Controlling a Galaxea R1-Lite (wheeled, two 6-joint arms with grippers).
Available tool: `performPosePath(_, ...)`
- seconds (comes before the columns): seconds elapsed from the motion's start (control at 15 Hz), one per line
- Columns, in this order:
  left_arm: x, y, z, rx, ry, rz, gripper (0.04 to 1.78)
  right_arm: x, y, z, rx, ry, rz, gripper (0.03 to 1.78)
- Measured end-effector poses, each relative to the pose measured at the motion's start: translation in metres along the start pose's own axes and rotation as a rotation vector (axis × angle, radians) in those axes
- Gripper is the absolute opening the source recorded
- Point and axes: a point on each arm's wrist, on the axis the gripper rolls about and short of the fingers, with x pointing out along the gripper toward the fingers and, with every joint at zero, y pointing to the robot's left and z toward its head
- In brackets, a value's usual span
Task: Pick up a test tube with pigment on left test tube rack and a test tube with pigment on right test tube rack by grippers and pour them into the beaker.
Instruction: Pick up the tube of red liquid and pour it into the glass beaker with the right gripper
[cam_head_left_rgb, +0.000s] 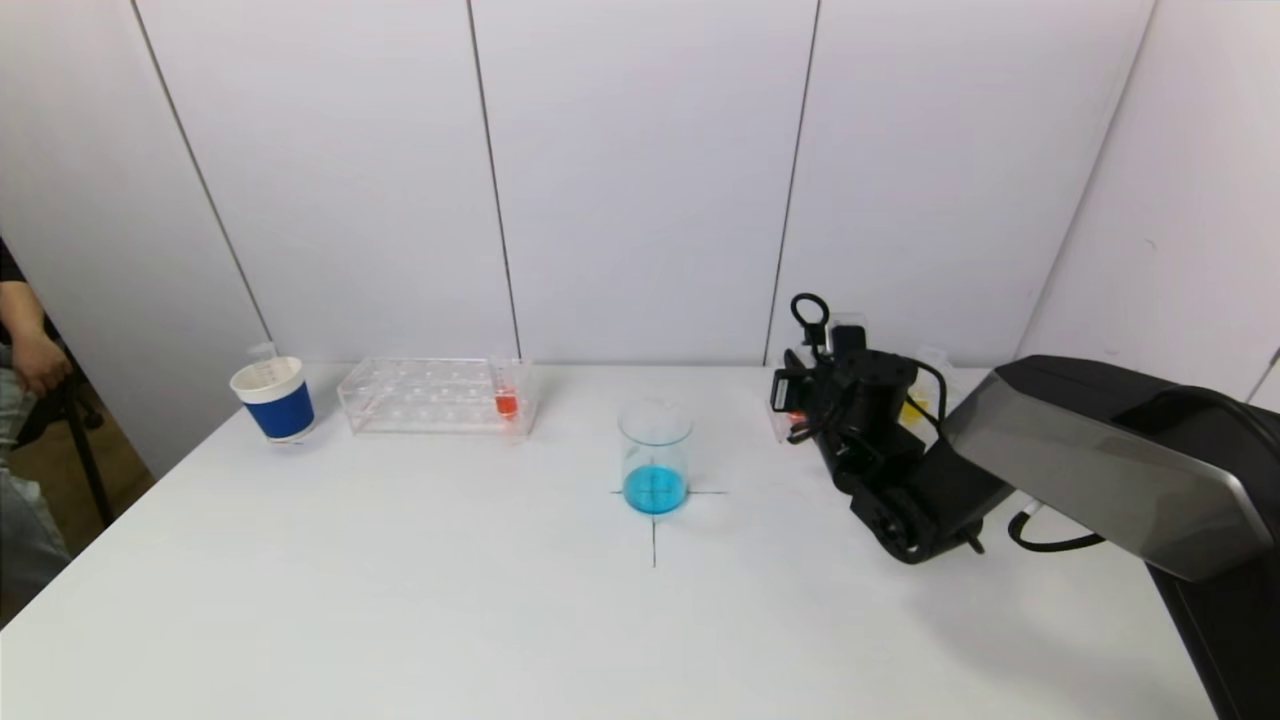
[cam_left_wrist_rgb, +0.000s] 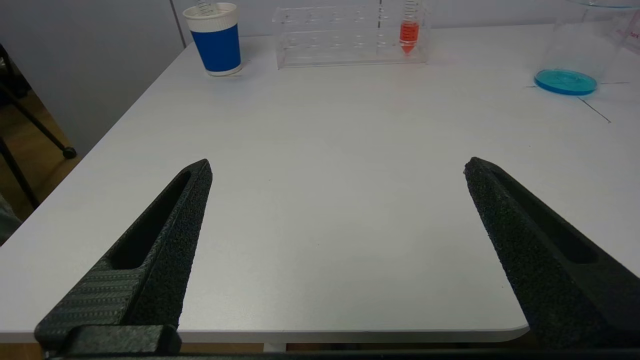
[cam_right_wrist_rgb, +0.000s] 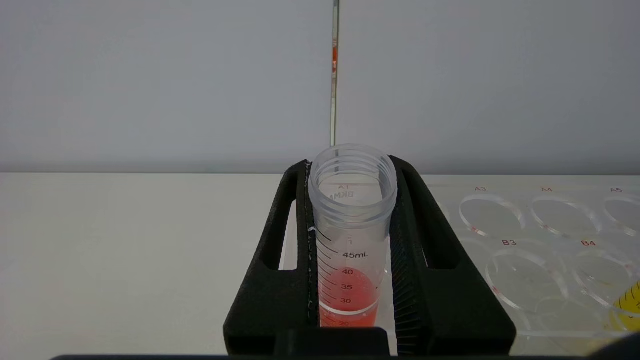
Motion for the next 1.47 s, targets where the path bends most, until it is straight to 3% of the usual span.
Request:
performPosePath(0.73,0.000,0.000,0.000,0.000,0.000,-0.001,1.76,-0.004,-0.001,0.024,-0.030,-0.016,0.001,0.47)
performPosePath(1.47,0.000,0.000,0.000,0.000,0.000,0.000,1.76,-0.018,-0.005,0.085,-0.062,-0.029,0.003,0.47)
